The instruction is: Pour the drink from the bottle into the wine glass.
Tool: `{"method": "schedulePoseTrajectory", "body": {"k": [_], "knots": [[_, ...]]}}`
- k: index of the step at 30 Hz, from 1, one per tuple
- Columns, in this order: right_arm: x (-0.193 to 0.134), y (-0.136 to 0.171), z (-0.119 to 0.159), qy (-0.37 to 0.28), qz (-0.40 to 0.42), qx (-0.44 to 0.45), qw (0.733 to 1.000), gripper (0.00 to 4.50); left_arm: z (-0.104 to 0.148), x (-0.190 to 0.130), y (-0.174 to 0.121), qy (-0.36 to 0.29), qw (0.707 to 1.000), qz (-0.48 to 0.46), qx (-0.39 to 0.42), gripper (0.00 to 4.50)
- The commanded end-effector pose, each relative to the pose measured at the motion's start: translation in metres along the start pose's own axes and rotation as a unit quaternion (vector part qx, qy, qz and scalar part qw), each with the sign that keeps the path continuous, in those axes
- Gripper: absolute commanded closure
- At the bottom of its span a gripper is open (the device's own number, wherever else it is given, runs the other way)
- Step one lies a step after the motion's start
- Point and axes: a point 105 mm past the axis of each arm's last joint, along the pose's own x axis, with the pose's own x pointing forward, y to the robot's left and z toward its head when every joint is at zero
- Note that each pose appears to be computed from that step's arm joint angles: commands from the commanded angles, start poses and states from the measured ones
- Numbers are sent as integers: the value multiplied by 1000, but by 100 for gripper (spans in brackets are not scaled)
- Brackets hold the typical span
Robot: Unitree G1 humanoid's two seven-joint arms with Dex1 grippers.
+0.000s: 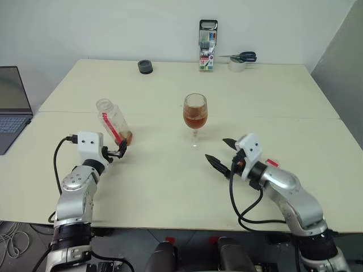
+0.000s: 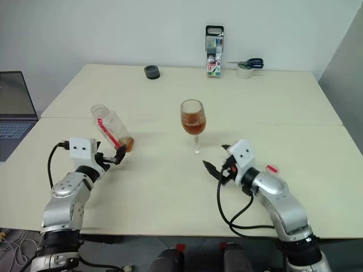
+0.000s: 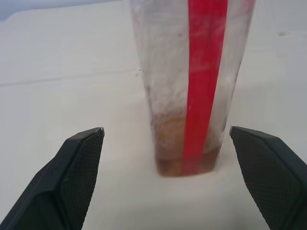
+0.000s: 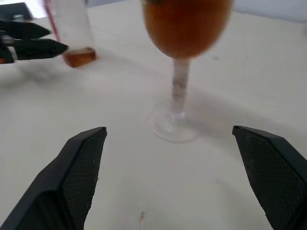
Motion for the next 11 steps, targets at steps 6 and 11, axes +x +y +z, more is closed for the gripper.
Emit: {"method": "schedulePoseTrajectory", "body": {"k": [6, 11], "knots": [[-34, -51, -7, -64, -198, 6, 978, 0, 8, -26, -11, -38, 999, 23, 11, 1], [-33, -50, -14, -65, -195, -2, 979, 0, 6, -28, -13, -38, 999, 24, 6, 1]]}}
